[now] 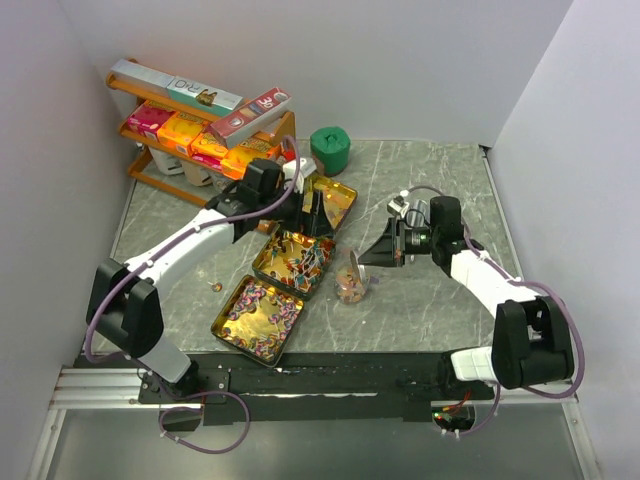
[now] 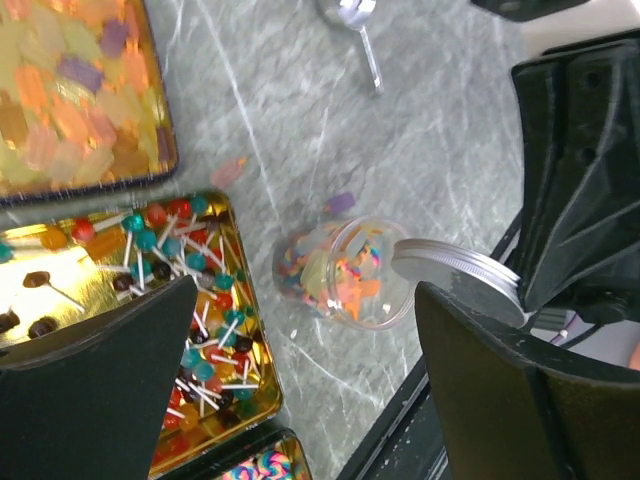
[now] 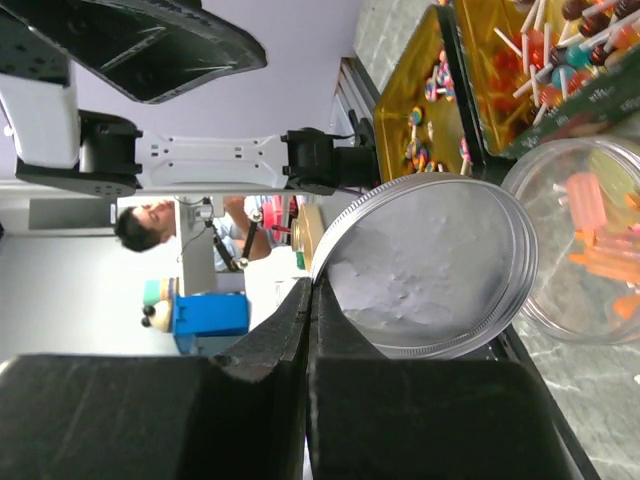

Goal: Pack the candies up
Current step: Close the bottle lid on the packing bottle.

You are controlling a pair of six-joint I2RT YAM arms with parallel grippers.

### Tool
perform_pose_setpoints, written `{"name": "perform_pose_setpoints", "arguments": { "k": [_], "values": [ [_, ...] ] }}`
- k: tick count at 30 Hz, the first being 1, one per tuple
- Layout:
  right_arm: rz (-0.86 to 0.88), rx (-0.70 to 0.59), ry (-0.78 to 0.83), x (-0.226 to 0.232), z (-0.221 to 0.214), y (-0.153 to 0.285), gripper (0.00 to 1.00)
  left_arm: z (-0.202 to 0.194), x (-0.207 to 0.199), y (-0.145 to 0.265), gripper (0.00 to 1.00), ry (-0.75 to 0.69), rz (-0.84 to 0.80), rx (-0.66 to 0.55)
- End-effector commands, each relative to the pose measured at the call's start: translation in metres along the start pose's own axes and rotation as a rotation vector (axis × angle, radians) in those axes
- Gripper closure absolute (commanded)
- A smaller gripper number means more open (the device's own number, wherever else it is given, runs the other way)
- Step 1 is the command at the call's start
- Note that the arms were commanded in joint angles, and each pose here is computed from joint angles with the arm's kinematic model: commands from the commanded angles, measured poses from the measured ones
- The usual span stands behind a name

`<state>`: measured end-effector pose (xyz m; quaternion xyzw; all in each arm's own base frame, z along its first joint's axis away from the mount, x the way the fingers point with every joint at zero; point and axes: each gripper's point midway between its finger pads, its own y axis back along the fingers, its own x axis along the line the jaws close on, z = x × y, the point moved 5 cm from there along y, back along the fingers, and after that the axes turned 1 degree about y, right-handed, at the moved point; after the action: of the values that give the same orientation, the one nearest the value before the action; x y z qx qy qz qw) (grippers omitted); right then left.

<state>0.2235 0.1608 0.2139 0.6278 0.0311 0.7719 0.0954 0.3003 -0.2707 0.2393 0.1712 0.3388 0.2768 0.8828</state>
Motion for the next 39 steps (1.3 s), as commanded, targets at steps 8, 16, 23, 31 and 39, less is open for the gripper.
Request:
{"name": "perform_pose_setpoints", "arguments": {
  "k": [8,16,23,31,39],
  "values": [
    [-0.122,-0.107,-0.087,-0.045,0.004,-0.004,1.0,-0.011,-0.017,-0.016,0.04,-0.019,0.015,-0.015],
    [-0.147,-0.192,-0.174,-0.066,0.003,-0.001,0.92,-0.012,-0.02,-0.018,0.04,-0.016,0.013,-0.015],
    [-0.23,-0.224,-0.149,-0.07,0.003,0.01,0.75,-0.011,-0.019,-0.021,0.03,-0.01,0.019,-0.01],
    [-0.352,-0.236,-0.083,-0.067,0.006,0.024,0.7,-0.018,-0.021,-0.028,0.03,-0.003,0.013,0.008],
    [-0.39,-0.23,-0.032,-0.067,0.006,0.027,0.67,-0.033,-0.022,-0.043,0.03,0.027,0.028,0.066]
  ]
}}
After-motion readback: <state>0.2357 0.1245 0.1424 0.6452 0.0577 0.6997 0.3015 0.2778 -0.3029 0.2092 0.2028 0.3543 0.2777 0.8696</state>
